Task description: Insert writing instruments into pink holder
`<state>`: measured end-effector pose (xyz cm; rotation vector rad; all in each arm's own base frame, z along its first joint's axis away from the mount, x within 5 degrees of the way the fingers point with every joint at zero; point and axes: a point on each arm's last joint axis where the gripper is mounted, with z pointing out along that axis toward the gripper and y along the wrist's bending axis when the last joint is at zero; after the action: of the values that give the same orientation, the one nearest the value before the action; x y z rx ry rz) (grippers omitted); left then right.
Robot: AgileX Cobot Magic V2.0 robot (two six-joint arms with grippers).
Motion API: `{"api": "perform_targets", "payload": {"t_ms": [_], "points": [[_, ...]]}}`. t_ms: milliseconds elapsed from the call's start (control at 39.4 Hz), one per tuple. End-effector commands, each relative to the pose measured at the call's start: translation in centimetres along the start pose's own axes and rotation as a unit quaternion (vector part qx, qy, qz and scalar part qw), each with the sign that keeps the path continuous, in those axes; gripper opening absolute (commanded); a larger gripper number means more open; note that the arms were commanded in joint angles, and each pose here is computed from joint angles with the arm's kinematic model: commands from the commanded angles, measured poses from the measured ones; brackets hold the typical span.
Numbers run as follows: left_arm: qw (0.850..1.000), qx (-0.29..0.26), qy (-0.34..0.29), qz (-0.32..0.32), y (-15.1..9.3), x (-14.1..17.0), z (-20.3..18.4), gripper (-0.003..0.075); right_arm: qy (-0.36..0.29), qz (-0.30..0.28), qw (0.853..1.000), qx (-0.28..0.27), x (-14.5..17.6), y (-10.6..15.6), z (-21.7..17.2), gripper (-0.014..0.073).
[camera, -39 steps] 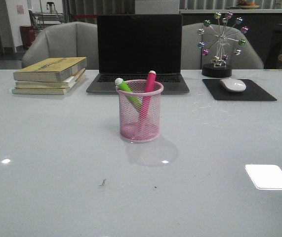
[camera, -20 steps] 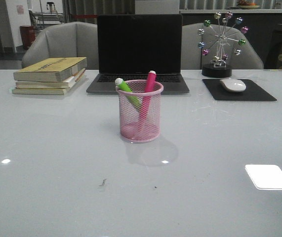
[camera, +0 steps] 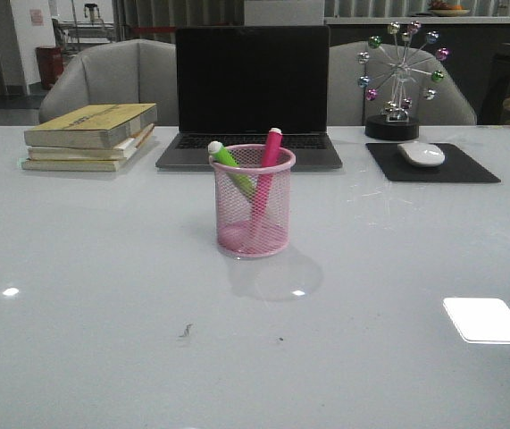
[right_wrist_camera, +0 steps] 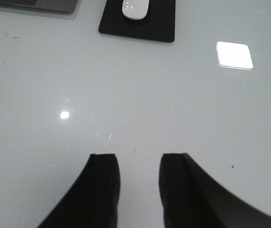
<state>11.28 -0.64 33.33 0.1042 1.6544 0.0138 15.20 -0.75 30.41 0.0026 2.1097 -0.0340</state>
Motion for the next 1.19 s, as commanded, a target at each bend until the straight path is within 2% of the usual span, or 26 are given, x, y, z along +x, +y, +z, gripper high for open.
{"api": "perform_targets", "payload": {"t_ms": [0,482,634,837,1167], "points": [[0.998,-0.001,-0.058,-0.004,0.08,-1.80,-0.26,0.0279,-0.059,-0.003,0.998,0.008,-1.62,-0.18,-0.62,0.0346],[0.998,-0.001,-0.058,-0.004,0.08,-1.80,-0.26,0.0279,-0.058,-0.003,0.998,0.008,-1.60,-0.18,-0.62,0.0342],[0.998,-0.001,-0.058,-0.004,0.08,-1.80,-0.26,0.0279,-0.058,-0.003,0.998,0.008,-1.60,-0.18,-0.62,0.0243],[0.998,-0.001,-0.058,-0.004,0.08,-1.80,-0.26,0.0279,-0.058,-0.003,0.998,0.008,-1.60,-0.18,-0.62,0.0018],[0.998,-0.001,-0.058,-0.004,0.08,-1.80,-0.26,0.0279,-0.053,-0.003,0.999,0.007,-1.51,-0.17,-0.61,0.0029]]}}
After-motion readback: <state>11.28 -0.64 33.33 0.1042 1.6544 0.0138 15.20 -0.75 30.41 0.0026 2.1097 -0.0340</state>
